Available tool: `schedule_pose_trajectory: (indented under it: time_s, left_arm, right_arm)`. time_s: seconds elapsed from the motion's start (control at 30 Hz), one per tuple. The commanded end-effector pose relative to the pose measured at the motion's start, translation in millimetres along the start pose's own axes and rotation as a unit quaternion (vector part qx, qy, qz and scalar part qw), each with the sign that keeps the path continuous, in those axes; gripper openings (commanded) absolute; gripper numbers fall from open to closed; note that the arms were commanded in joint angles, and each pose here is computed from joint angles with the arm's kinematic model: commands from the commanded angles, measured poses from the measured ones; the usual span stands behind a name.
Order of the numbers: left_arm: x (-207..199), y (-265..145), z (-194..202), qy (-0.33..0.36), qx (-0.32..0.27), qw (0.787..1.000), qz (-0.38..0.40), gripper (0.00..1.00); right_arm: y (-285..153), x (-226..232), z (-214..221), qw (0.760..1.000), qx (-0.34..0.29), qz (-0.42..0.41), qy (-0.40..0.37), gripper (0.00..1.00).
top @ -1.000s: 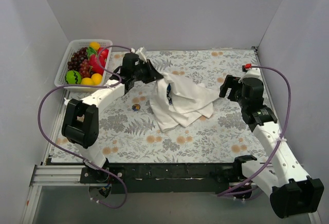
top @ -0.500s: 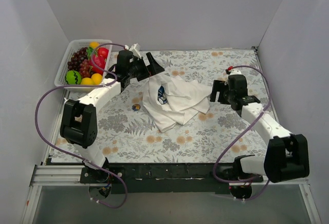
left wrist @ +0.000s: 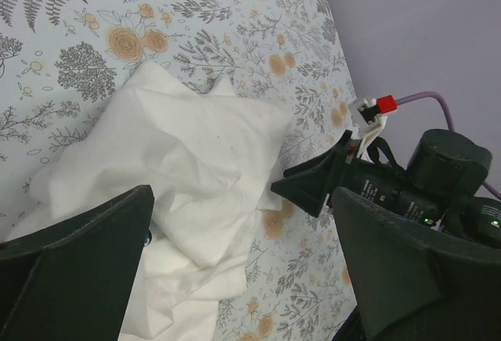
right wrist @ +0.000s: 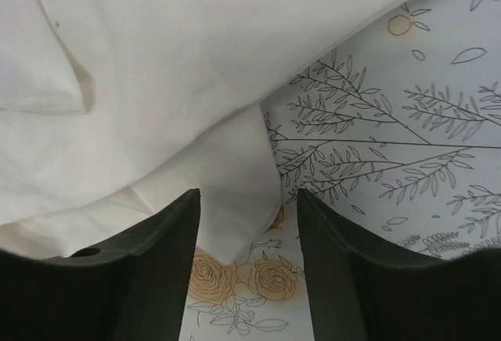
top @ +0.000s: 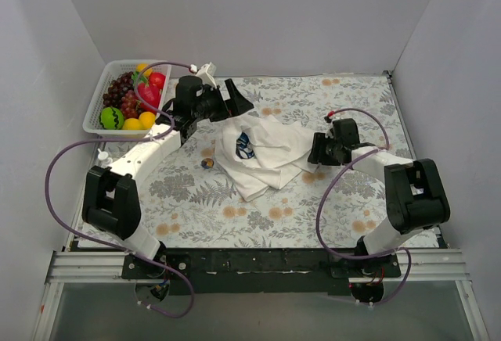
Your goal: Pin the brooch onto the clothing
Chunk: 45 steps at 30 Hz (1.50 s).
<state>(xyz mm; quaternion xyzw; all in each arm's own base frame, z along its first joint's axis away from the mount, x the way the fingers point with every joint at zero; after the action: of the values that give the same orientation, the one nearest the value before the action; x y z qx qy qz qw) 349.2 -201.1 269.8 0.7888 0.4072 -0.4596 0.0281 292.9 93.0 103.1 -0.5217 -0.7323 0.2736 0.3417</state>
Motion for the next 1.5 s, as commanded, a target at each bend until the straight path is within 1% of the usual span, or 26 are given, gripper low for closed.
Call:
schedule_pose_trajectory:
  time_s: [0.0,0.03,0.07,0.1,0.13,0.2,0.27,0.3,0.4,0.47,0.6,0.67,0.7,0.83,0.87,0.9,1.03,1.07,1.13,1.17,1.2,1.27,1.3,1.33,1.43,1.47]
  left_arm:
    - [-16.4,-22.1,-8.5,0.023,-0.029,0.999,0.012,0.98]
    - [-18.1,-25.2,-9.4,0.027,-0.034,0.999,0.012,0.98]
    - [-19.0,-26.5,-10.0,0.029,-0.036,0.999,0.012,0.98]
    - [-18.3,-27.7,-9.6,0.029,-0.037,0.999,0.008,0.98]
    - [-21.4,-30.6,-11.8,0.036,-0.042,0.998,0.011,0.98]
    - [-21.0,-32.9,-11.7,0.04,-0.042,0.998,0.005,0.98]
    - [-22.8,-36.3,-13.1,0.046,-0.048,0.998,0.004,0.98]
    - [-21.6,-36.9,-12.3,0.047,-0.048,0.998,0.0,0.98]
    - [-22.5,-40.6,-11.9,0.052,-0.051,0.997,0.001,0.98]
    - [-22.4,-40.6,-11.9,0.053,-0.051,0.997,0.001,0.98]
    - [-23.0,-42.0,-11.1,0.057,-0.048,0.997,0.004,0.98]
    - [-24.3,-42.2,-10.6,0.056,-0.045,0.997,0.01,0.98]
    - [-24.6,-42.8,-10.2,0.053,-0.045,0.998,0.011,0.98]
    - [-24.1,-44.4,-9.8,0.047,-0.054,0.997,0.012,0.98]
    - [-24.1,-44.8,-9.7,0.046,-0.055,0.997,0.012,0.98]
    - [-23.5,-45.0,-9.3,0.046,-0.057,0.997,0.012,0.98]
    - [-15.7,-45.7,-4.6,0.041,-0.062,0.997,-0.006,0.98]
    - [-14.3,-46.5,-3.9,0.04,-0.064,0.997,-0.01,0.98]
    - [-10.2,-46.3,-3.4,0.038,-0.072,0.996,-0.024,0.98]
    - [-7.9,-46.4,-2.1,0.039,-0.072,0.996,-0.029,0.98]
    - [-6.5,-45.9,-2.2,0.039,-0.073,0.996,-0.034,0.98]
    - [-2.6,-45.2,-0.7,0.039,-0.074,0.996,-0.045,0.98]
    - [-0.6,-43.9,-0.3,0.041,-0.074,0.995,-0.048,0.98]
    - [0.3,-43.1,0.3,0.04,-0.072,0.995,-0.049,0.98]
    - [4.9,-39.6,4.1,0.039,-0.061,0.996,-0.053,0.98]
    - [4.7,-39.2,4.8,0.037,-0.058,0.996,-0.05,0.98]
  right_arm:
    - [19.9,10.3,-7.7,1.0,-0.012,-0.018,-0.013,0.54]
    - [22.8,11.0,-11.0,1.0,-0.013,-0.018,-0.014,0.5]
    - [27.4,10.8,-10.1,1.0,-0.007,-0.016,-0.014,0.27]
    - [27.8,10.5,-11.8,1.0,-0.007,-0.013,-0.014,0.12]
    - [26.9,11.0,-17.7,1.0,-0.015,-0.01,-0.014,0.02]
    - [15.9,9.4,-31.3,0.999,-0.035,0.017,-0.02,0.01]
    - [-9.0,9.4,-59.2,0.995,-0.084,0.047,-0.03,0.01]
    - [-20.9,1.5,-71.6,0.99,-0.107,0.083,-0.029,0.01]
    - [-78.6,-8.2,-117.0,0.972,-0.205,0.116,-0.017,0.01]
    - [-124.2,-6.7,-141.3,0.952,-0.278,0.127,-0.016,0.01]
    - [-214.9,2.9,-192.2,0.898,-0.406,0.168,-0.026,0.01]
    - [-236.7,9.8,-204.2,0.892,-0.42,0.16,-0.044,0.01]
    - [-263.3,19.4,-220.4,0.879,-0.452,0.145,-0.052,0.01]
    - [-271.0,47.3,-232.6,0.888,-0.448,0.05,-0.094,0.01]
    - [-264.6,63.2,-229.1,0.892,-0.437,0.006,-0.117,0.01]
    - [-259.0,70.2,-223.8,0.898,-0.422,-0.007,-0.123,0.01]
    - [-206.3,116.9,-174.7,0.921,-0.333,-0.087,-0.182,0.01]
    - [-196.7,141.0,-156.1,0.921,-0.309,-0.119,-0.204,0.01]
    - [-180.6,162.1,-130.7,0.921,-0.272,-0.162,-0.225,0.01]
    - [-165.6,178.4,-102.6,0.919,-0.231,-0.203,-0.246,0.01]
    - [-160.2,185.1,-91.9,0.917,-0.215,-0.219,-0.255,0.01]
    - [-147.9,195.2,-67.8,0.91,-0.181,-0.253,-0.273,0.09]
    - [-146.3,196.0,-63.8,0.907,-0.178,-0.262,-0.277,0.21]
    - [-151.4,196.9,-64.2,0.904,-0.188,-0.268,-0.276,0.45]
    - [-178.7,199.7,-88.6,0.896,-0.251,-0.25,-0.268,0.7]
    - [-192.1,202.5,-100.4,0.89,-0.278,-0.246,-0.264,0.73]
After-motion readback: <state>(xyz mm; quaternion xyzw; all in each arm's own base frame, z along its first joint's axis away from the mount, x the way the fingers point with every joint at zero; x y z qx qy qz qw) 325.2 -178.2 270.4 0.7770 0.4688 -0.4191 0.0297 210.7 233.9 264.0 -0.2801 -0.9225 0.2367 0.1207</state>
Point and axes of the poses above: each gripper's point midway between its finger pads, its own y axis out along the fingers, its own x axis along the line the jaws close on, z = x × y, the point moved 9 cm from there along -y, back along the fingers, and after that the axes turned 8 degrees about -y, right-handed, at the moved point
